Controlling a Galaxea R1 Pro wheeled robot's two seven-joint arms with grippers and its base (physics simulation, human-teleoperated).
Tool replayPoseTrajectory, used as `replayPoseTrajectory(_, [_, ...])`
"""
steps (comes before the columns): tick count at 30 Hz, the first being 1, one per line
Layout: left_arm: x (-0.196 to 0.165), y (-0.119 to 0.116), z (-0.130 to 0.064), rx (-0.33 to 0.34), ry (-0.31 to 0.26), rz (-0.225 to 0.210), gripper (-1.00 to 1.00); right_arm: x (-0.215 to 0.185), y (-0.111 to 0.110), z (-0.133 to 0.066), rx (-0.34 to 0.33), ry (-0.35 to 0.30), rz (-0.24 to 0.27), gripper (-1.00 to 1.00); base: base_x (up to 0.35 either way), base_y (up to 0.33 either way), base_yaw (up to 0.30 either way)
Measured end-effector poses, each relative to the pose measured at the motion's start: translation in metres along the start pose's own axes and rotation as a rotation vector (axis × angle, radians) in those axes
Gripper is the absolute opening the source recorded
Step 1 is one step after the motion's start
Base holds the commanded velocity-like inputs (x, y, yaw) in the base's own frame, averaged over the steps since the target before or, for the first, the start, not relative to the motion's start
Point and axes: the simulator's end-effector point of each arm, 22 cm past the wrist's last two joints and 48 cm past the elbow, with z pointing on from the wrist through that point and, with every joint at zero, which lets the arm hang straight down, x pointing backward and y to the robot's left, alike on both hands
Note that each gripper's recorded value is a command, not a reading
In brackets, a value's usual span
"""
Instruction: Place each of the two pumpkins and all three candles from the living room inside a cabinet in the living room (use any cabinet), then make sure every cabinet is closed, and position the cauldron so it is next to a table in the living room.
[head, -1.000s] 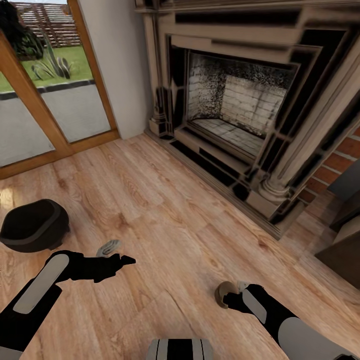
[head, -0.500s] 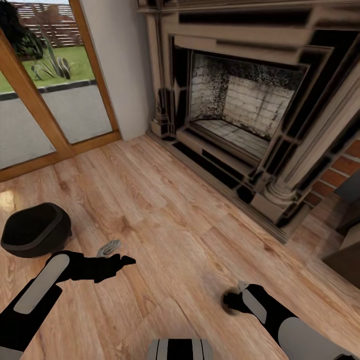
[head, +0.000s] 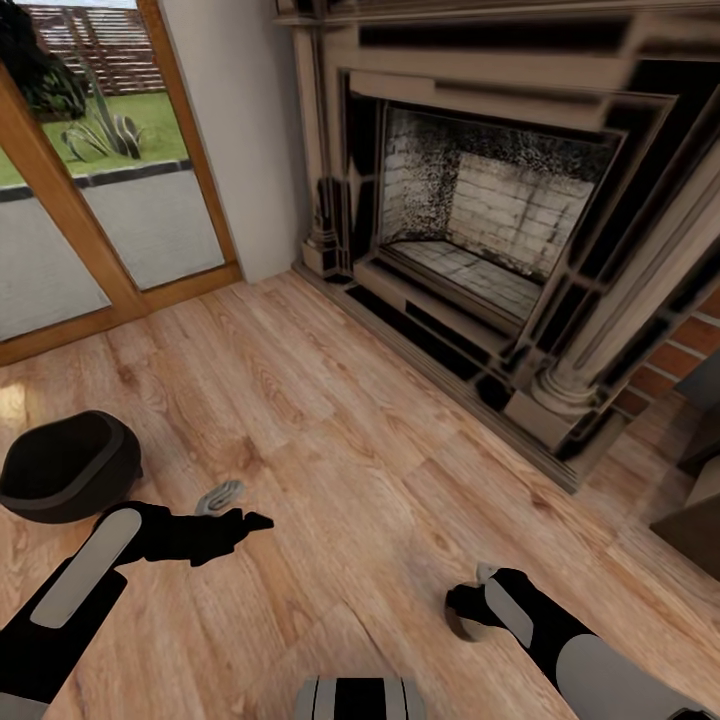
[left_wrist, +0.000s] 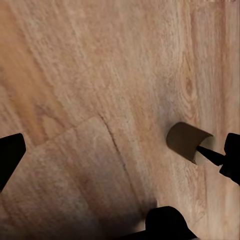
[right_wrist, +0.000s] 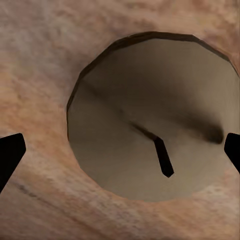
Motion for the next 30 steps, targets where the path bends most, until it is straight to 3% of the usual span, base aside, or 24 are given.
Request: replayPoseTrajectory(30, [0.011, -0.004, 0.007, -0.009, 0.024, 0.027, 1.00, 0.003, -0.003, 0.001, 0.006, 0.008, 0.003, 1.00, 0.013, -0.009, 0.000])
